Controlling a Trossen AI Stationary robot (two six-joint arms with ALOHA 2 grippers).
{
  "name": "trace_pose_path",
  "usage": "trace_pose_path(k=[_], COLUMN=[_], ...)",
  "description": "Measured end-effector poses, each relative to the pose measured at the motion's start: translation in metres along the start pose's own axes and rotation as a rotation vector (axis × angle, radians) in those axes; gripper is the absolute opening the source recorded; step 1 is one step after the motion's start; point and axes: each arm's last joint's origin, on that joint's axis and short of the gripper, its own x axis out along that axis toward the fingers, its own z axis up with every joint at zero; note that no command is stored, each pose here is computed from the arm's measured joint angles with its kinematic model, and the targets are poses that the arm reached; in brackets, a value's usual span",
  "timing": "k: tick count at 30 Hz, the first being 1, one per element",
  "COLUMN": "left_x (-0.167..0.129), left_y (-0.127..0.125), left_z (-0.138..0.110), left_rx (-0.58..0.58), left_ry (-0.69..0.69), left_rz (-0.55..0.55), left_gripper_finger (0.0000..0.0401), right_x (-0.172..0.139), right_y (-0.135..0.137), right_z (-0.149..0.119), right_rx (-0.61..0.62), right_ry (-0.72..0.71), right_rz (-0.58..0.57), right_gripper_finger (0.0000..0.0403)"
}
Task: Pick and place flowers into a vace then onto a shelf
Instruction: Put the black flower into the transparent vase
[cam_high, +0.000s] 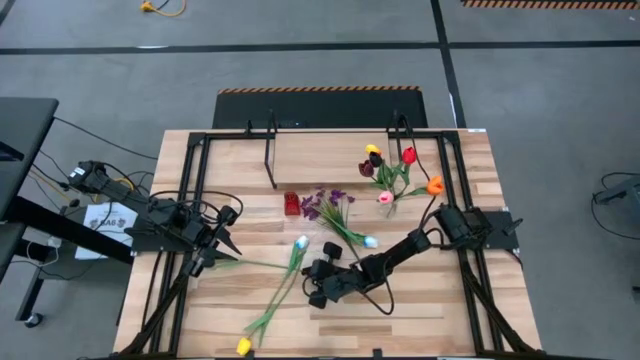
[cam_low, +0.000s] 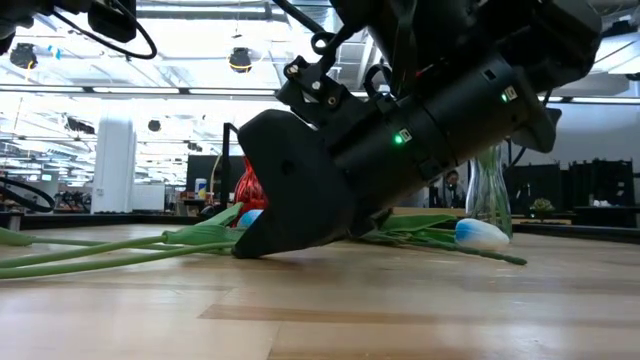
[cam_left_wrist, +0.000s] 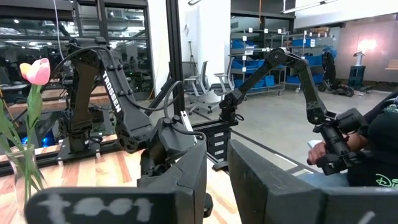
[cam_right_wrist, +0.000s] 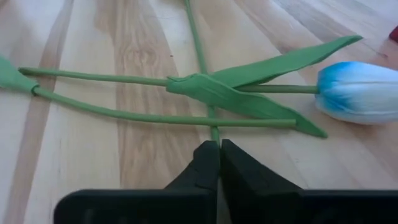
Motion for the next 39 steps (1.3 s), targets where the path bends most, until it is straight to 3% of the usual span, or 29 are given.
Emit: trace_pose_path(k=[8, 15, 23, 30, 39], left_x=[0.000, 0.000, 0.000, 0.000, 0.000], left_y=[0.000, 0.000, 0.000, 0.000, 0.000], left_z=[0.000, 0.000, 0.000, 0.000, 0.000], left_rx=[0.000, 0.000, 0.000, 0.000, 0.000], left_ry=[0.000, 0.001, 0.002, 0.002, 0.002], left_rz=[0.000, 0.000, 0.001, 0.001, 0.002], left_gripper_finger=[0.0056, 0.0056, 0.0056, 0.0056, 0.0056], right_x=[-0.004, -0.034, -0.074, -0.098, -0.117], right_y=[-0.002, 0.003, 0.006, 0.011, 0.021], right_z=[0.006, 0.021, 0.024, 0.026, 0.035], right_rx=[0.055, 0.000, 0.011, 0.025, 0.000], right_ry=[0.024, 0.088, 0.130, 0.043, -0.079], right_rz=[0.032, 0.037, -0.140, -0.262, -0.301], right_gripper_finger=[0.0002, 0.0001, 0.0000, 0.0000, 0.0000])
